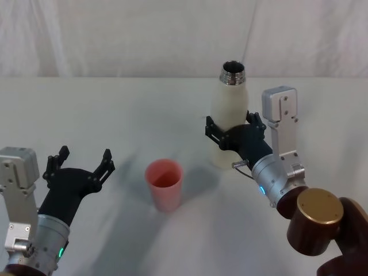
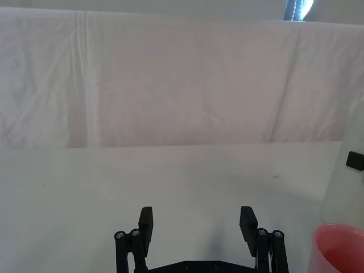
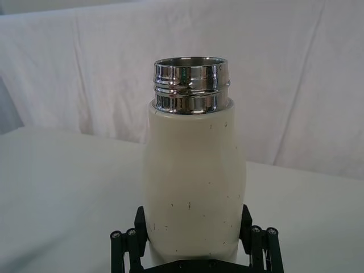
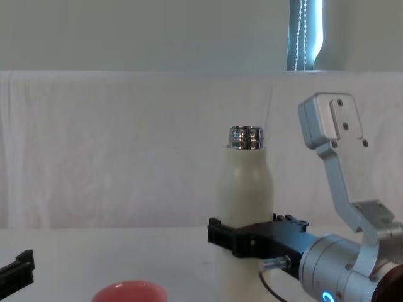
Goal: Grasp the thermos with one hand and pour water into the cup lid.
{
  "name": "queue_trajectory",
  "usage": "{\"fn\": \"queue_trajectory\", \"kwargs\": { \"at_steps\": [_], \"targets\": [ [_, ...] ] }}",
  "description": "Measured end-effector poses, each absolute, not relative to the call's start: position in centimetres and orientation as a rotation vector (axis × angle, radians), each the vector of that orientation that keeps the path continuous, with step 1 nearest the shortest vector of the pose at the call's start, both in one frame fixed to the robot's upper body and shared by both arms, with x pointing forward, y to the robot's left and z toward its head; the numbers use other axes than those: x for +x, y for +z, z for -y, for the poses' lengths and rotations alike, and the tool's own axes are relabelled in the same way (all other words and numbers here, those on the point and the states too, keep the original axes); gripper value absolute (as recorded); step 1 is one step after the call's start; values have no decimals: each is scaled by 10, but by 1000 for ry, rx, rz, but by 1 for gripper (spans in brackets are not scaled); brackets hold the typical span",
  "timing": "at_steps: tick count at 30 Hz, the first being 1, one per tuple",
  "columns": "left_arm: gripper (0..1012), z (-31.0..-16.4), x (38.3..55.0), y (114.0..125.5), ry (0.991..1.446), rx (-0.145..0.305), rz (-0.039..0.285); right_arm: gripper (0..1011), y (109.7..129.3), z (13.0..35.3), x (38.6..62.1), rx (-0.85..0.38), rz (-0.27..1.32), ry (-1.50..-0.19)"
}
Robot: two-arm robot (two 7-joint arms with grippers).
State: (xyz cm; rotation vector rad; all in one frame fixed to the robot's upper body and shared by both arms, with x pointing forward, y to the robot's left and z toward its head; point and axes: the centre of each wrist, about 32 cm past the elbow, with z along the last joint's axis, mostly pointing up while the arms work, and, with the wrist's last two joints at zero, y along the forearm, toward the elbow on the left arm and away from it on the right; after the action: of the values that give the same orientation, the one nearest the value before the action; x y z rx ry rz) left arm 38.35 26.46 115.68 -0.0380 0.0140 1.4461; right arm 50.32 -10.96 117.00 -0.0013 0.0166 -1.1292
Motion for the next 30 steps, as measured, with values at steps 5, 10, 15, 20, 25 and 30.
{"fn": "queue_trajectory", "kwargs": {
  "at_steps": [5, 10, 15, 20, 25, 30],
  "targets": [
    [1001, -265, 384, 1157, 1446, -38, -14, 950, 1176, 111, 501, 13, -11, -1132],
    [1001, -265, 384, 1157, 1446, -38, -14, 950, 1185, 115, 498, 24, 6, -1133],
    [1001, -265, 384, 1157, 1446, -38, -14, 950, 1194, 117, 493, 11, 37, -1135],
    [1001, -265, 384, 1157, 1446, -38, -14, 950, 1201, 121, 489, -3, 63, -1138],
    [1001, -265, 384, 1157, 1446, -38, -14, 950, 1203, 122, 488, -7, 72, -1139],
    [1001, -265, 384, 1157, 1446, -38, -14, 950, 1203, 122, 488, -7, 71, -1139]
  ]
}}
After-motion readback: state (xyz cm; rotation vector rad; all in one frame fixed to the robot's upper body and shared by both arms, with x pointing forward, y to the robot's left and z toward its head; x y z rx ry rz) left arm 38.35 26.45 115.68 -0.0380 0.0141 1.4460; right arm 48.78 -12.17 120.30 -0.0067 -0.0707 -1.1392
